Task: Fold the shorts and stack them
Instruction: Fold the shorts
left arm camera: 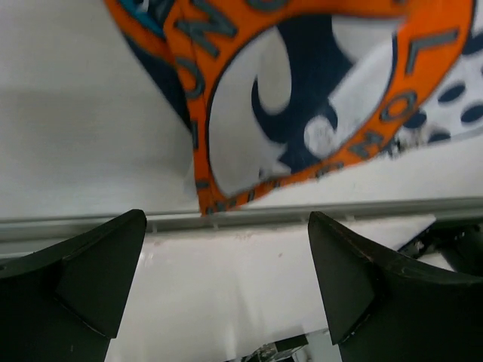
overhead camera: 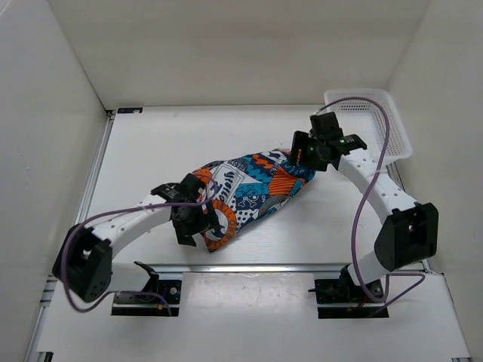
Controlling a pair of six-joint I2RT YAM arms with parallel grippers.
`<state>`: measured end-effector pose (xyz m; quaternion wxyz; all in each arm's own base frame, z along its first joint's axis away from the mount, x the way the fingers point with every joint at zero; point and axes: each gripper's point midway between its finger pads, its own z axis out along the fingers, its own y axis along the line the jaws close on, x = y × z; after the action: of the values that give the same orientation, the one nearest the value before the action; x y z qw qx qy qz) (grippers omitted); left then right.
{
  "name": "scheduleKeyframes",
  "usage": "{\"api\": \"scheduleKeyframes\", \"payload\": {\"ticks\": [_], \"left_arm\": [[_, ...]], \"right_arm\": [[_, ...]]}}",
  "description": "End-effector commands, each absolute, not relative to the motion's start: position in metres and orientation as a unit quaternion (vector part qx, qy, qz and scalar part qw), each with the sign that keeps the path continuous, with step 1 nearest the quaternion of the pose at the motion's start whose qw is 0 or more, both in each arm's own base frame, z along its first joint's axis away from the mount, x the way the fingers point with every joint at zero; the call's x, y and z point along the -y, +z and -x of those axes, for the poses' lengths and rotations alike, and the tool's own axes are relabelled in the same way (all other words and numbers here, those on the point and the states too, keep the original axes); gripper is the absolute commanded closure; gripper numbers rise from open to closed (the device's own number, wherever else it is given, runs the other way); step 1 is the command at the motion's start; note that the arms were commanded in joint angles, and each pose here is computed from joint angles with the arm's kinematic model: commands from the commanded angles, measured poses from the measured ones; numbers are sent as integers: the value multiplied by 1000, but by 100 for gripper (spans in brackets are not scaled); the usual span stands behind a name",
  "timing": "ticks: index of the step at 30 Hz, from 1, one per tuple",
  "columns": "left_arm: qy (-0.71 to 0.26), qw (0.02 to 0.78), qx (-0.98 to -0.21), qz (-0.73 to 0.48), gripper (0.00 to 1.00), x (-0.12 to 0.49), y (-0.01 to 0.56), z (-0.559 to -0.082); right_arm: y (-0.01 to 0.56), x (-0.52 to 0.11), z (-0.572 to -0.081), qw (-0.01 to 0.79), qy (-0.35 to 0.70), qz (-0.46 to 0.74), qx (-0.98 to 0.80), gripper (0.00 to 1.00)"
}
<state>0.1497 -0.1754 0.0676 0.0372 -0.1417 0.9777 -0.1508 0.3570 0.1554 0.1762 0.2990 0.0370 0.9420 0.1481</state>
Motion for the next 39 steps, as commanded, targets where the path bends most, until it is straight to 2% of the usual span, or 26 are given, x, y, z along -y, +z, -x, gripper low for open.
{"api": "scheduleKeyframes", "payload": {"ticks": [1, 4, 7, 8, 9, 10, 11, 13, 18, 28, 33, 36, 37, 39], "left_arm": [[-169, 51, -972, 156, 0, 194, 57, -175], [-160, 47, -972, 164, 0, 208, 44, -194], [-131, 44, -975, 174, 22, 212, 29, -212], [-123, 45, -975, 177, 33, 209, 25, -218], [-119, 44, -975, 185, 66, 204, 22, -225], [-114, 41, -976, 181, 83, 200, 18, -230], [-113, 44, -976, 182, 90, 194, 17, -234], [-110, 50, -974, 194, 90, 174, 26, -240], [-96, 104, -965, 219, 90, 129, 56, -256], [-77, 131, -962, 227, 90, 83, 70, -277], [-67, 127, -964, 223, 90, 68, 68, -283], [-68, 127, -964, 223, 90, 61, 68, -289], [-67, 128, -963, 228, 90, 58, 68, -290], [-70, 128, -965, 220, 90, 55, 68, -293]], "right_arm": [[167, -152, -336, 292, 136, -36, -946, 26], [160, -146, -320, 285, 133, -36, -949, 26], [164, -141, -307, 289, 134, -36, -947, 26], [163, -140, -304, 289, 134, -36, -947, 26], [166, -139, -301, 291, 133, -31, -947, 25], [165, -138, -294, 286, 137, -30, -948, 25], [161, -138, -290, 280, 140, -28, -949, 23], [155, -139, -280, 265, 146, -25, -953, 16], [125, -149, -272, 217, 210, -69, -951, 10], [91, -185, -329, 214, 275, -100, -932, 4], [64, -198, -368, 227, 260, -107, -932, 11], [52, -211, -384, 227, 254, -109, -934, 22], [55, -218, -392, 236, 253, -103, -933, 29], [49, -224, -401, 244, 240, -106, -934, 36]]}}
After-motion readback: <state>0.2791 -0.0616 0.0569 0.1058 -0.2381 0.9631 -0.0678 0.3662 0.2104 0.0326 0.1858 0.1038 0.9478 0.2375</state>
